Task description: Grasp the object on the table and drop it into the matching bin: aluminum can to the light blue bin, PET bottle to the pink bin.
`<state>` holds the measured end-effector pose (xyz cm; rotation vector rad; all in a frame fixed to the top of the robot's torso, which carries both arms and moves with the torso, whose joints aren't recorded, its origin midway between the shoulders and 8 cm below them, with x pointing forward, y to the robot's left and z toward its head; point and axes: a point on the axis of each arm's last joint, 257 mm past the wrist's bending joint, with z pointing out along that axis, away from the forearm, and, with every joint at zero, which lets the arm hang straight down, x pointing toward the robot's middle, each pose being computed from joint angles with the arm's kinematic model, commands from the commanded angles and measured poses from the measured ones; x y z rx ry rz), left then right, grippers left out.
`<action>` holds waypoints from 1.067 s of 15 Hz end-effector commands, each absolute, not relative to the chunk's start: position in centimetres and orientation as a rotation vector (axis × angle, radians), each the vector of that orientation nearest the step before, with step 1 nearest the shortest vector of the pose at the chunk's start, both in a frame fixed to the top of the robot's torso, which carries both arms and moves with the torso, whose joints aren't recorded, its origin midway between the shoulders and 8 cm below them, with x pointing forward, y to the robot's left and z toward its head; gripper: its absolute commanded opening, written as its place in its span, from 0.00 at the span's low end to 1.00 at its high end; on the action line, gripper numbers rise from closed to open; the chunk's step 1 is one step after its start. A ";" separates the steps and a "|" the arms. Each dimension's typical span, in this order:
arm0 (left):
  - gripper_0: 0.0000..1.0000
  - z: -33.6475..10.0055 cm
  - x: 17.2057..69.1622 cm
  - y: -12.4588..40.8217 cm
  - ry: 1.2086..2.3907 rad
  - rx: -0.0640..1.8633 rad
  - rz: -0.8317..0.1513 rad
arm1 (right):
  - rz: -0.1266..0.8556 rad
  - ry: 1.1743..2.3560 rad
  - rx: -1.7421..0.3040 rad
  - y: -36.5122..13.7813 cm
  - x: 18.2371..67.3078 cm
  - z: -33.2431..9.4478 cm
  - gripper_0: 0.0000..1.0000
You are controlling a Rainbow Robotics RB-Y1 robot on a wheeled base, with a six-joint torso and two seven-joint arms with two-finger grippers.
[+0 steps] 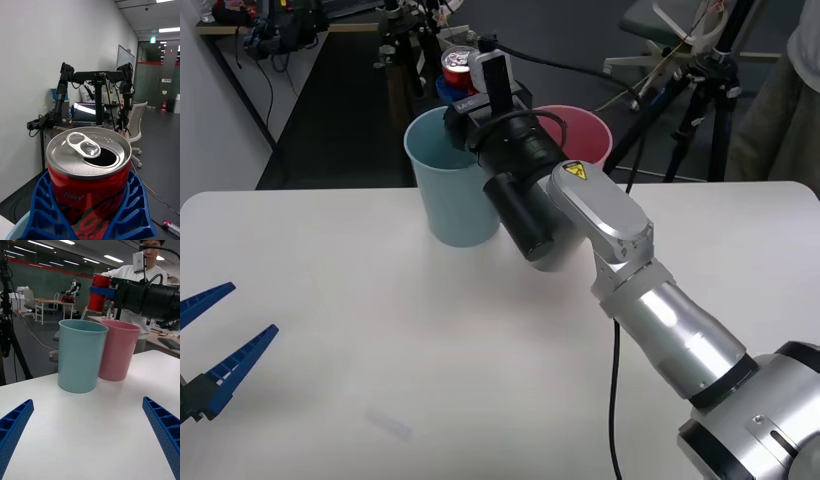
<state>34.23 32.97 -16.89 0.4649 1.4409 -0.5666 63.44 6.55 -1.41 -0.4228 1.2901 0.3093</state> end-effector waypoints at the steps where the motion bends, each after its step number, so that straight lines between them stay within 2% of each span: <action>1: 1.00 -16.9 34.2 33.0 1.441 0.465 -0.567 | 0.292 1.321 -0.419 6.9 64.7 -1.9 0.00; 14: 1.00 -16.9 34.2 33.0 1.441 0.465 -0.567 | 0.334 1.354 -0.385 7.9 65.1 -2.2 0.00; 15: 1.00 -16.9 34.2 33.0 1.441 0.465 -0.567 | 0.346 1.357 -0.379 8.0 65.0 -2.2 0.34; 16: 1.00 -16.9 34.2 33.0 1.441 0.465 -0.567 | 0.363 1.362 -0.370 8.1 64.9 -2.3 1.00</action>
